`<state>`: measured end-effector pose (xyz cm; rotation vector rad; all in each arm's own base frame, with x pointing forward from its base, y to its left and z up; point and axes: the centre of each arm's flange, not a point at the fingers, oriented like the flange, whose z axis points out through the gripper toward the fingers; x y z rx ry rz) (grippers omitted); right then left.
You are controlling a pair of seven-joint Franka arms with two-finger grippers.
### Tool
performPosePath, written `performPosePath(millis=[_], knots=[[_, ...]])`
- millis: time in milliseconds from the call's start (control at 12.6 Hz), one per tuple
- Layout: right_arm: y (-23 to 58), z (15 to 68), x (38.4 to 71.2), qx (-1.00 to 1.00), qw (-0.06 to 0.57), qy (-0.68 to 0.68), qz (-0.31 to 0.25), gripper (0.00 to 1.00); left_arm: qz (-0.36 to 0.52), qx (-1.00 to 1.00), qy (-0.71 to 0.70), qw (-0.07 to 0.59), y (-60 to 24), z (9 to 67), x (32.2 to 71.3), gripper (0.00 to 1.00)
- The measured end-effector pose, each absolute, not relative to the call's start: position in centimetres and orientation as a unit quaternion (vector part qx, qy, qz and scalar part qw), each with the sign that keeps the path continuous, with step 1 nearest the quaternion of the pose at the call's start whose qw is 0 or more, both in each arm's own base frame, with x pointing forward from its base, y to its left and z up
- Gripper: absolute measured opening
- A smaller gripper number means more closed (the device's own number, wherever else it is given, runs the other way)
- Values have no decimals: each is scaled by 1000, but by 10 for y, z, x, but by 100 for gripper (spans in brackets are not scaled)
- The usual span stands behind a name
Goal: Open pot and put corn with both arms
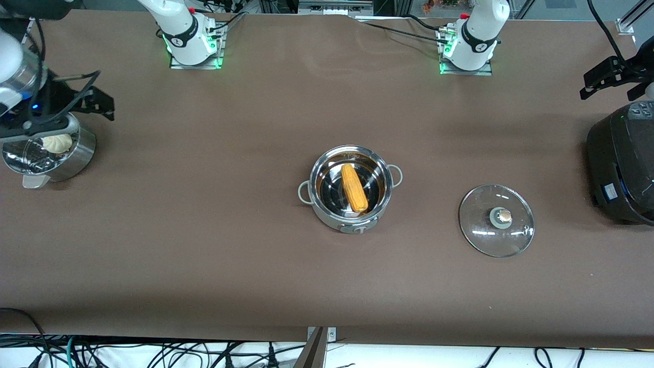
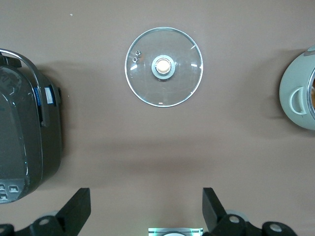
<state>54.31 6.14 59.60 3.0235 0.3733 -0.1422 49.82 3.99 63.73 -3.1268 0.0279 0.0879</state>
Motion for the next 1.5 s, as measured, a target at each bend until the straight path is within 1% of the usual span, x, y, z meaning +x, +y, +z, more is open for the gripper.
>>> performPosePath(millis=[158, 395, 633, 1107, 1502], knots=[[61, 599, 541, 991, 46, 120, -44, 100, 28, -1000, 9, 7, 40, 637, 498, 100], [31, 595, 543, 994, 37, 93, -49, 100, 28, -1000, 9, 7, 40, 637, 498, 100], [31, 589, 543, 994, 35, 93, -56, 100, 28, -1000, 9, 7, 40, 637, 498, 100], [29, 582, 558, 994, 30, 92, -57, 100, 28, -1000, 9, 7, 40, 637, 498, 100], [14, 577, 563, 997, 30, 47, -58, 100, 29, -1000, 9, 7, 40, 637, 499, 100]])
